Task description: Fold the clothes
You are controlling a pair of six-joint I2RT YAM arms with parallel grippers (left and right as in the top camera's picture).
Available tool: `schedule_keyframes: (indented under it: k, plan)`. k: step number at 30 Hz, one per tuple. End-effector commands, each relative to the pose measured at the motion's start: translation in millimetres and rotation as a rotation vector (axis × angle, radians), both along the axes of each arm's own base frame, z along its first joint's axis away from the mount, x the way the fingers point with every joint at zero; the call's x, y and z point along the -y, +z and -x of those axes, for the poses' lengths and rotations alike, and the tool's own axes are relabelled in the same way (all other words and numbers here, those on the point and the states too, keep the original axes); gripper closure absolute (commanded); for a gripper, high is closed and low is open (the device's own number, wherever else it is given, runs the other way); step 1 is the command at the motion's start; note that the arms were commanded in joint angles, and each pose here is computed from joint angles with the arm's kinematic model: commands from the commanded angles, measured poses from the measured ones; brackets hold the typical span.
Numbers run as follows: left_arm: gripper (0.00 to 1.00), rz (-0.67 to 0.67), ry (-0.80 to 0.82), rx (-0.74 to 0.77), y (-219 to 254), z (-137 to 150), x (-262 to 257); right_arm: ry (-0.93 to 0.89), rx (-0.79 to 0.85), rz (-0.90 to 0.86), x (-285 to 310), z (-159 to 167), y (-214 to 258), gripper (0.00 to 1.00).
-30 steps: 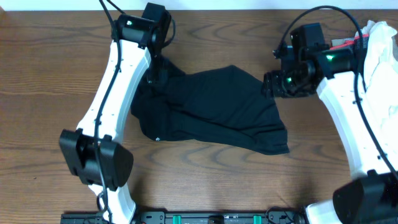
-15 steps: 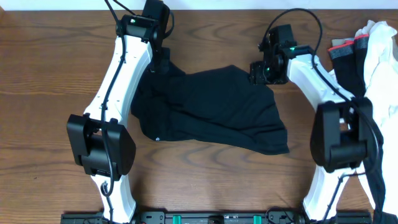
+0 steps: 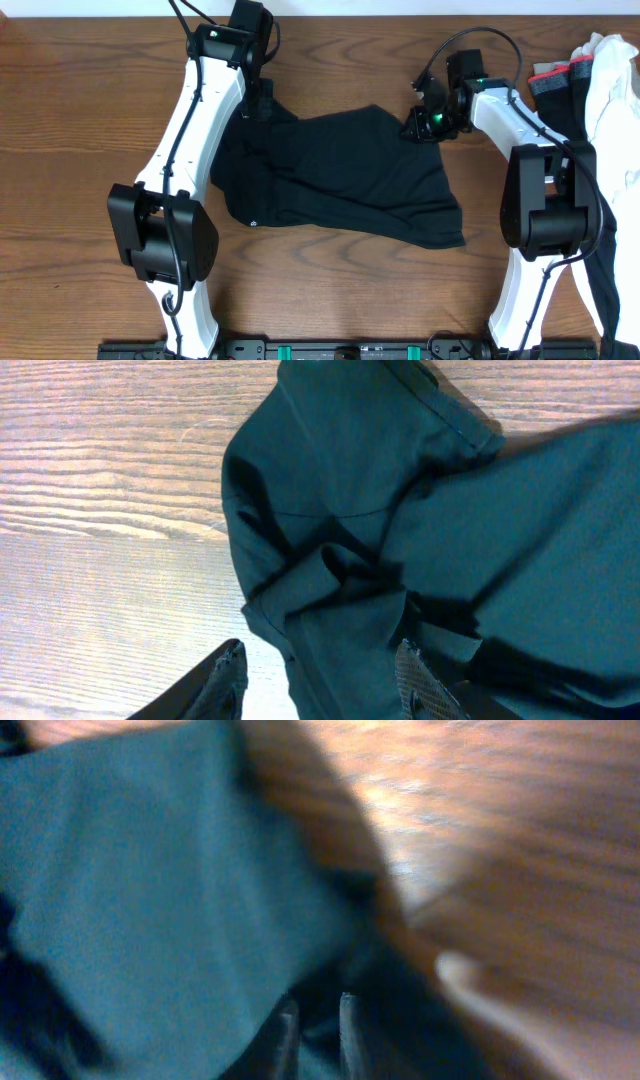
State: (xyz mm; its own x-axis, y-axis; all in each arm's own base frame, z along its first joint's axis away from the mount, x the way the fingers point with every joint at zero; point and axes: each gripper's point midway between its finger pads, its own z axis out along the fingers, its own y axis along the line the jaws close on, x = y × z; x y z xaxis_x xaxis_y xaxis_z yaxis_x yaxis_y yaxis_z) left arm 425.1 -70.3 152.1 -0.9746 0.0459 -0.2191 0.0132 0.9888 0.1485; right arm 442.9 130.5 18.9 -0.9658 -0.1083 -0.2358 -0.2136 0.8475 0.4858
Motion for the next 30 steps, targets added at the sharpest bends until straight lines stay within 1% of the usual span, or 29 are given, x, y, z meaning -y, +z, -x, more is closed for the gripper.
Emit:
schedule_keyframes:
  k: [1,5,9,12,13,15,16,18,21,25,28,29,30]
  plan:
    - [0.50,-0.013,-0.027,-0.010,0.1,1.3,-1.9,0.069,0.030,-0.099,-19.4,7.4,26.5,0.98]
    - [0.50,-0.015,-0.031,-0.013,0.0,2.1,-2.0,0.079,0.095,-0.073,-14.2,6.7,54.8,0.99]
    - [0.50,-0.015,-0.031,-0.013,0.0,2.1,-2.0,0.134,0.200,-0.048,-16.1,14.1,98.9,0.99]
    - [0.50,-0.015,-0.031,-0.013,0.0,2.0,-2.0,0.088,0.226,0.107,3.3,17.2,110.4,0.99]
    - [0.50,-0.015,-0.031,-0.013,0.0,2.0,-2.0,0.049,0.223,0.168,13.0,15.0,108.7,0.93]
    - [0.50,-0.015,-0.031,-0.013,0.0,2.0,-2.0,0.006,0.209,0.226,23.5,12.2,102.4,0.78]
    - [0.50,-0.014,-0.031,-0.013,0.0,2.0,-2.0,0.001,0.194,0.244,26.9,11.6,95.4,0.69]
    - [0.50,-0.014,-0.031,-0.014,-0.1,2.2,-2.0,-0.001,0.150,0.251,29.2,12.9,79.6,0.57]
    - [0.50,-0.016,-0.031,-0.021,-0.4,3.8,-2.4,-0.020,0.050,0.262,33.9,17.6,46.5,0.47]
    - [0.49,-0.018,-0.031,-0.029,-0.7,5.8,-2.9,-0.059,-0.072,0.269,40.4,24.5,6.2,0.47]
    - [0.50,-0.018,-0.031,-0.029,-0.7,5.8,-2.9,-0.060,-0.115,0.264,39.9,28.7,-8.4,0.47]
    - [0.50,-0.018,-0.031,-0.029,-0.7,5.8,-2.9,-0.056,-0.122,0.256,38.0,29.7,-10.8,0.49]
    - [0.50,-0.018,-0.031,-0.029,-0.7,5.8,-2.9,-0.047,-0.124,0.238,33.9,30.4,-10.6,0.55]
